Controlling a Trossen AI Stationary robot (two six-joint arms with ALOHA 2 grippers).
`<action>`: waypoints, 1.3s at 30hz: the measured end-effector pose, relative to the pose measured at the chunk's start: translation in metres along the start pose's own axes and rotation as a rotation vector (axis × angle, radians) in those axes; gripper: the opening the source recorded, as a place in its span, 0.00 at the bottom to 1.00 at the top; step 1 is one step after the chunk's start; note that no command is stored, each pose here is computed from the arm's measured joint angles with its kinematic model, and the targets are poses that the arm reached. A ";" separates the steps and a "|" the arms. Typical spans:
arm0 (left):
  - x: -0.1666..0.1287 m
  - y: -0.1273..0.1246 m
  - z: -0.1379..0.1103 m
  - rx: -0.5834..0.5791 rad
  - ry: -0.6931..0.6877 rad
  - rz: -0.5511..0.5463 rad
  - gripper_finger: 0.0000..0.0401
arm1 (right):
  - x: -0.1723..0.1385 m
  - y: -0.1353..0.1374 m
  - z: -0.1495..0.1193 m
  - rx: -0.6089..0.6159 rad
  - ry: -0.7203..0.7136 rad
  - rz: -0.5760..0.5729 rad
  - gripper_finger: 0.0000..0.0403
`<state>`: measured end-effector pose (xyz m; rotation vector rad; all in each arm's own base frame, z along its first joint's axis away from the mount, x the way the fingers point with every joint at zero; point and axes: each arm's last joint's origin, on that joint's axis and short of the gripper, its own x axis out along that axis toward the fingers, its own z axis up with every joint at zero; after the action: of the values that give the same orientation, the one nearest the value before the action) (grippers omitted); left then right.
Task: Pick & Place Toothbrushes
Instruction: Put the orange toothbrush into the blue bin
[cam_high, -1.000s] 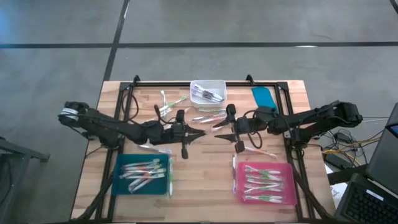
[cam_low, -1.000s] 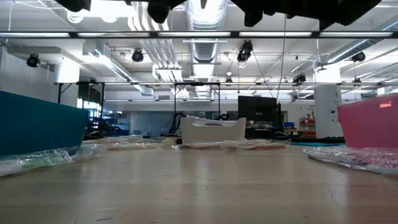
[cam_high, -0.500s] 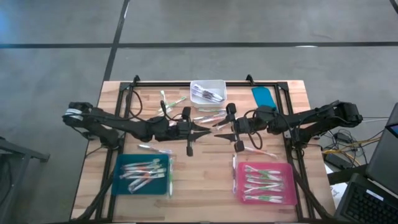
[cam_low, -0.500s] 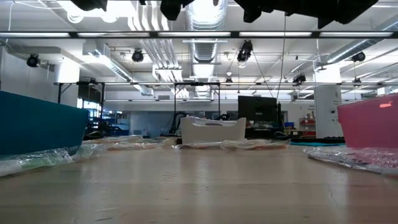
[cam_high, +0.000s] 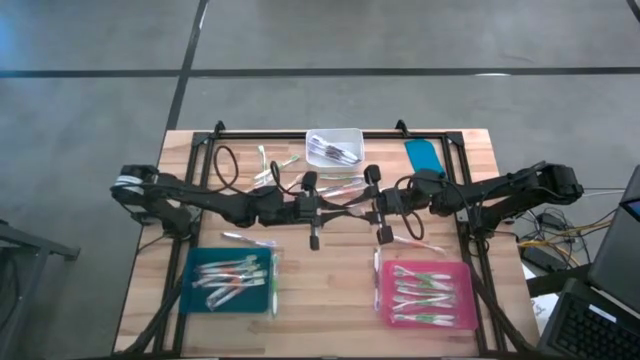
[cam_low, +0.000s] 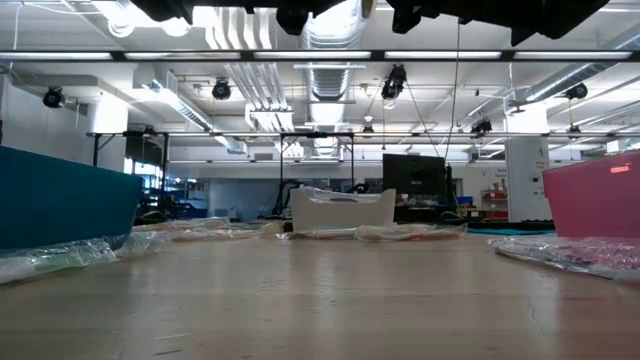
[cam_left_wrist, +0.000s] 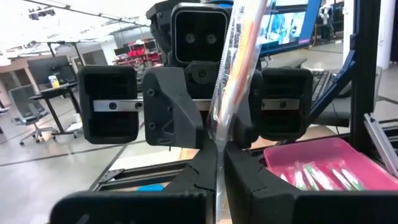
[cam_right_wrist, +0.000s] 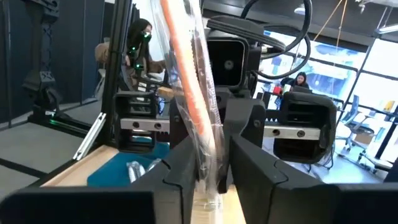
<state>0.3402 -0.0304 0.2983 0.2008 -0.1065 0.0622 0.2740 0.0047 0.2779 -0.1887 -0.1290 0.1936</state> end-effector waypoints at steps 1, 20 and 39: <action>0.000 0.000 0.000 0.002 0.001 0.000 0.03 | 0.000 0.000 0.000 -0.003 -0.001 0.000 0.20; 0.000 0.000 -0.002 -0.037 0.123 -0.022 0.32 | 0.000 0.001 -0.006 0.044 0.068 0.010 0.03; -0.026 0.016 0.054 -0.087 0.696 -0.083 0.57 | -0.016 0.015 -0.028 0.399 0.832 0.080 0.03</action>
<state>0.3079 -0.0271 0.3509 0.0878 0.5916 0.0422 0.2599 0.0107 0.2456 0.1331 0.7412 0.2030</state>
